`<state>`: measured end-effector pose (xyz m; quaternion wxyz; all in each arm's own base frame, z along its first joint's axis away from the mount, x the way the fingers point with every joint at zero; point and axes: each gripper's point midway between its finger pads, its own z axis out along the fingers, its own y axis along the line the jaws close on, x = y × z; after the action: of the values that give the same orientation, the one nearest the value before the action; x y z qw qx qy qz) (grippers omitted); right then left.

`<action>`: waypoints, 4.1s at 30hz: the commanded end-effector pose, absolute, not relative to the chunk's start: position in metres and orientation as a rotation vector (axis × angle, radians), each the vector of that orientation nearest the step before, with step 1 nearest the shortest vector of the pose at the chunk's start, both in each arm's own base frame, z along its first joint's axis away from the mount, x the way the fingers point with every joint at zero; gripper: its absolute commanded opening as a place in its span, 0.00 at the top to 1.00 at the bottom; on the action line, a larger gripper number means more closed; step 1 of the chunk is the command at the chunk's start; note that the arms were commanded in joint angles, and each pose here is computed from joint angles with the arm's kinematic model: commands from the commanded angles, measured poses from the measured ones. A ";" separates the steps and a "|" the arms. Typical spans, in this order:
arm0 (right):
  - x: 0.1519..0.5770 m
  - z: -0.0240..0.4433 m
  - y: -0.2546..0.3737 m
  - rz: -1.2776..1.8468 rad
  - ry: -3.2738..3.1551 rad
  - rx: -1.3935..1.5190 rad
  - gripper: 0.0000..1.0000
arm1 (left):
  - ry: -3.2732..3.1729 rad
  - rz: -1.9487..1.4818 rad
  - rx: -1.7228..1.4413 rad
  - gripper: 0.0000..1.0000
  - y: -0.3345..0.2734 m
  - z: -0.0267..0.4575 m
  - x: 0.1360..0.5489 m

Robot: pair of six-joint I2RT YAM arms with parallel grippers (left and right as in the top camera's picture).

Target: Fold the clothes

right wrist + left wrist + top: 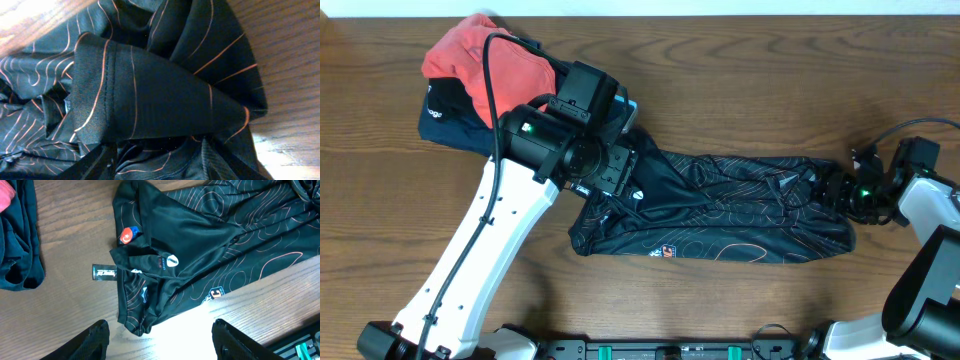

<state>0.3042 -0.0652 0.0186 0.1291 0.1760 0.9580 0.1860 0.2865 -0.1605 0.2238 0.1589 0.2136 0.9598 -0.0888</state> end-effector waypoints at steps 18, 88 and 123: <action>0.295 0.002 -0.074 0.508 2.761 0.534 0.45 | 2.717 -0.242 0.611 0.32 -0.159 0.232 0.289; 0.187 0.060 -0.017 0.370 2.999 1.059 0.85 | 2.691 -0.250 0.606 0.32 -0.162 0.235 0.295; 0.305 0.037 -0.067 0.567 2.591 0.949 0.95 | 2.694 -0.252 0.596 0.32 -0.162 0.235 0.295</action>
<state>0.2883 -0.0824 0.0199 0.1343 0.3586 0.9144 0.1309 0.2919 -0.1631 0.2261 0.1714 0.2135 0.9574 -0.0919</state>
